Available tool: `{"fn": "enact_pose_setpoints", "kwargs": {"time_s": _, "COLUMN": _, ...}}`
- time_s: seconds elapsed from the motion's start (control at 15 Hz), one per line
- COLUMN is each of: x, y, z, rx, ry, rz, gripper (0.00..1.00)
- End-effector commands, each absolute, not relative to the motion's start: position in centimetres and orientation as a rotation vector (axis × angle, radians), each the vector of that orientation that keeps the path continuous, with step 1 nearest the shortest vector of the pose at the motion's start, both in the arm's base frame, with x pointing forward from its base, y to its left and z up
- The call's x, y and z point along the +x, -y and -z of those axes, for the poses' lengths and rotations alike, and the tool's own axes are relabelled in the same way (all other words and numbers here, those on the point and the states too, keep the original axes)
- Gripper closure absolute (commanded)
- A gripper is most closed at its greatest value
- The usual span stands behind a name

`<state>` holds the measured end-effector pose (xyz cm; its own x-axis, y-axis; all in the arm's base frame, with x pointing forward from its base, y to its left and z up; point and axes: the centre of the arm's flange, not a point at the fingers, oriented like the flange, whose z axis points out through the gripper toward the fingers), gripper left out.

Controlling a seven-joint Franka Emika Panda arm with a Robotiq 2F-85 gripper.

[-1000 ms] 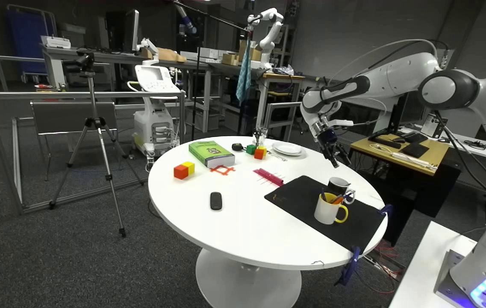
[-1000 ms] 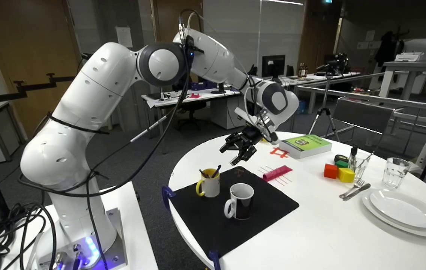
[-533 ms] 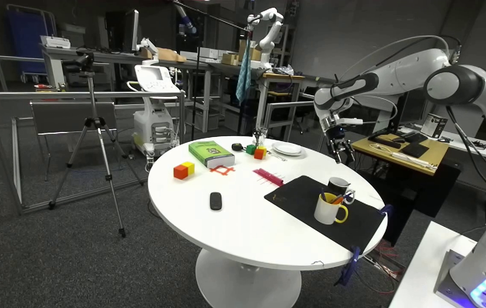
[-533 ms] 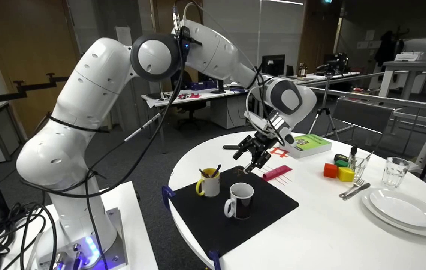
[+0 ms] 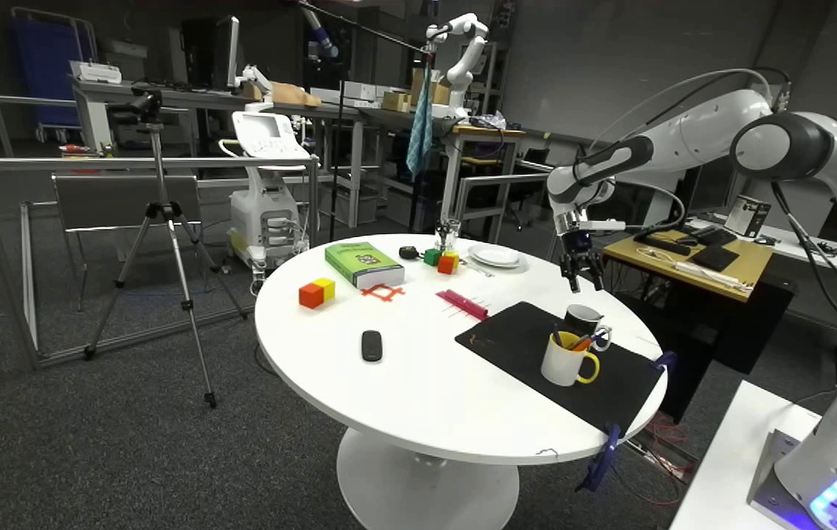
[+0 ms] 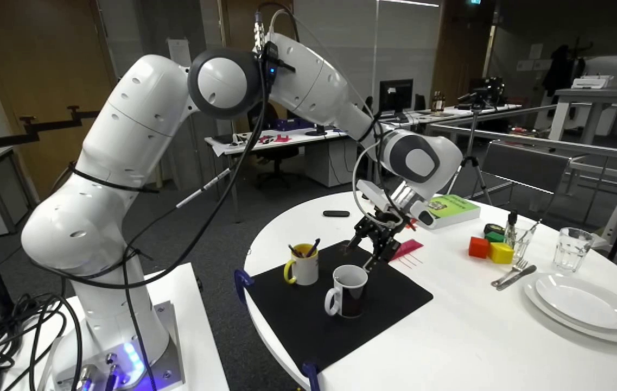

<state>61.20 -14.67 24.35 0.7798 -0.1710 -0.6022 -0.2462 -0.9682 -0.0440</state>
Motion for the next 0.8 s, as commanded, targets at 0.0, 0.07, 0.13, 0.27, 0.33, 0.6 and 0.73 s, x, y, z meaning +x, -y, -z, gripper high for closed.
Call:
{"fn": "enact_pose_setpoints", "kwargs": {"time_s": 0.0, "x": 59.7, "y": 13.4, "z": -24.3, "rx": -2.839, "ry": -0.334, "rz": -0.924, "gripper": 0.00}}
{"fn": "enact_pose_setpoints", "kwargs": {"time_s": 0.07, "x": 59.6, "y": 13.1, "z": -24.1, "rx": -2.834, "ry": -0.318, "rz": -0.930, "gripper": 0.11}}
{"fn": "enact_pose_setpoints", "kwargs": {"time_s": 0.13, "x": 59.5, "y": 12.9, "z": -23.9, "rx": -2.830, "ry": -0.308, "rz": -0.941, "gripper": 0.19}}
{"fn": "enact_pose_setpoints", "kwargs": {"time_s": 0.27, "x": 59.3, "y": 12.4, "z": -23.6, "rx": -2.827, "ry": -0.291, "rz": -0.952, "gripper": 0.40}}
{"fn": "enact_pose_setpoints", "kwargs": {"time_s": 0.33, "x": 59.1, "y": 12.2, "z": -23.4, "rx": -2.828, "ry": -0.278, "rz": -0.960, "gripper": 0.47}}
{"fn": "enact_pose_setpoints", "kwargs": {"time_s": 0.6, "x": 58.3, "y": 11.7, "z": -22.4, "rx": -2.825, "ry": -0.251, "rz": -0.996, "gripper": 0.79}}
{"fn": "enact_pose_setpoints", "kwargs": {"time_s": 0.73, "x": 57.9, "y": 11.7, "z": -21.9, "rx": -2.822, "ry": -0.247, "rz": -1.014, "gripper": 0.95}}
